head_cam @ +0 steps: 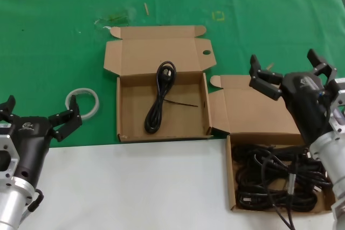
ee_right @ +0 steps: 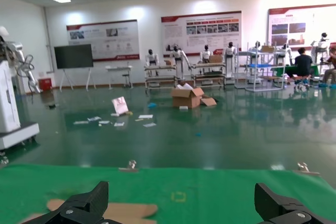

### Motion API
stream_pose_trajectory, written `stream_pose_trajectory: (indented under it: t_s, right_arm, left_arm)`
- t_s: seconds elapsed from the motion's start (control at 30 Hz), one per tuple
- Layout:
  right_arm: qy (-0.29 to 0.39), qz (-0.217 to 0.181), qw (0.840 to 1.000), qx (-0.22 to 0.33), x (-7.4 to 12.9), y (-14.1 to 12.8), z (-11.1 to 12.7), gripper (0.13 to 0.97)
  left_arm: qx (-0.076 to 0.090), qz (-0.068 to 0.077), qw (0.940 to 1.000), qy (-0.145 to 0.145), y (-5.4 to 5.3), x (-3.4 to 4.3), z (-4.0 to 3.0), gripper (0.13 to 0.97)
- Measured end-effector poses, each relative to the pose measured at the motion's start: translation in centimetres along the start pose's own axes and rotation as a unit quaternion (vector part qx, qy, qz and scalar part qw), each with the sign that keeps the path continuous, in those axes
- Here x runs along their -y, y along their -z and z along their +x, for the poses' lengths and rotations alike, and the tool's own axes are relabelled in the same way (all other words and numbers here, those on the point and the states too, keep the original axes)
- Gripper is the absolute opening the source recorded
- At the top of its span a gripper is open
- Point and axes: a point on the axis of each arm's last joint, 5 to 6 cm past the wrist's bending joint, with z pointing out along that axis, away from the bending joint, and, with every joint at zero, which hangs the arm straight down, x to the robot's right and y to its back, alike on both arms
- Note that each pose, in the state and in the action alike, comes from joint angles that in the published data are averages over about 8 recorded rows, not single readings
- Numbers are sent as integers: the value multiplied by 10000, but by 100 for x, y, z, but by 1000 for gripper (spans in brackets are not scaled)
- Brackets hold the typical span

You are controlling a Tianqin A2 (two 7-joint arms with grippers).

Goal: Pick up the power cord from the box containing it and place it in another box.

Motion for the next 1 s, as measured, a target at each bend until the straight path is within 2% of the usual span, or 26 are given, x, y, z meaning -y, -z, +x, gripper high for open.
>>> stream_pose_trajectory:
  t_s: [0.03,0.17,0.43,1.0]
  right_arm:
    - [19,-25,10000,-21,-10,15,8,966]
    - [97,-121,9998,-102,-49,75,41,966]
    - [257,-301,9989,-262,-120,197,106,966]
    - [475,-510,9965,-463,-202,360,189,966]
  left_arm:
    - [0,0,10000,0,0,0,0,908]
    - [0,0,10000,-1,0,0,0,908]
    - [0,0,10000,-2,0,0,0,962]
    - [0,0,10000,0,0,0,0,966]
